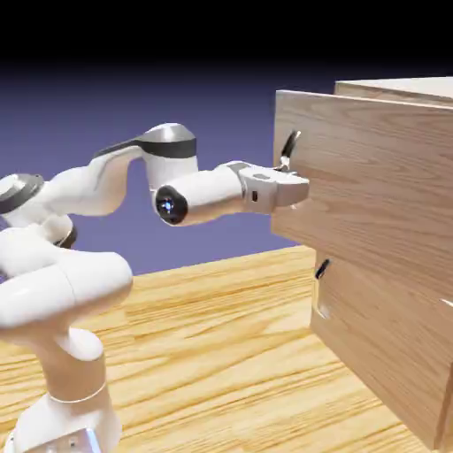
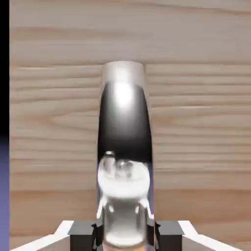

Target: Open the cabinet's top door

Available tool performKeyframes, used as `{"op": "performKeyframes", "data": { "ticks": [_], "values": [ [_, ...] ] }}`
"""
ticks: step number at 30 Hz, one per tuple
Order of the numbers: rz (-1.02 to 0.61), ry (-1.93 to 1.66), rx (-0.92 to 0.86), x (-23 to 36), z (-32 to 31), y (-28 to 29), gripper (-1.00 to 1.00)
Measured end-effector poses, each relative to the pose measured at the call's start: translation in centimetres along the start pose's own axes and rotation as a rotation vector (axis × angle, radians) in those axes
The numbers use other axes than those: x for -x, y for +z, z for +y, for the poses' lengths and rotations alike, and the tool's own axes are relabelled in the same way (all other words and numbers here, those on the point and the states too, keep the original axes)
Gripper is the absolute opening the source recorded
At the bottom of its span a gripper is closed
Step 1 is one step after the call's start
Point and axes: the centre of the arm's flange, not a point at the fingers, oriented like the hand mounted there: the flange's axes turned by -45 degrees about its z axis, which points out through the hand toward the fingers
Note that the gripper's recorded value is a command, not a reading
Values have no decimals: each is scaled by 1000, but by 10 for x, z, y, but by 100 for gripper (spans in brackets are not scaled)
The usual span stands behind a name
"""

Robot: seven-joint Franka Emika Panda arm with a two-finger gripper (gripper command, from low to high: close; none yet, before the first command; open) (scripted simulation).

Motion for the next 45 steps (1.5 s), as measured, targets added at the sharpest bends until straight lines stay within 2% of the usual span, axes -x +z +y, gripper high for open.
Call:
{"op": "performKeyframes", "data": {
  "ticks": [18,31,45],
  "values": [
    [0,0,-312,0,63,-108,-100],
    [0,0,-558,0,134,-175,-100],
    [0,0,-810,0,221,-225,-100]
  ]
}}
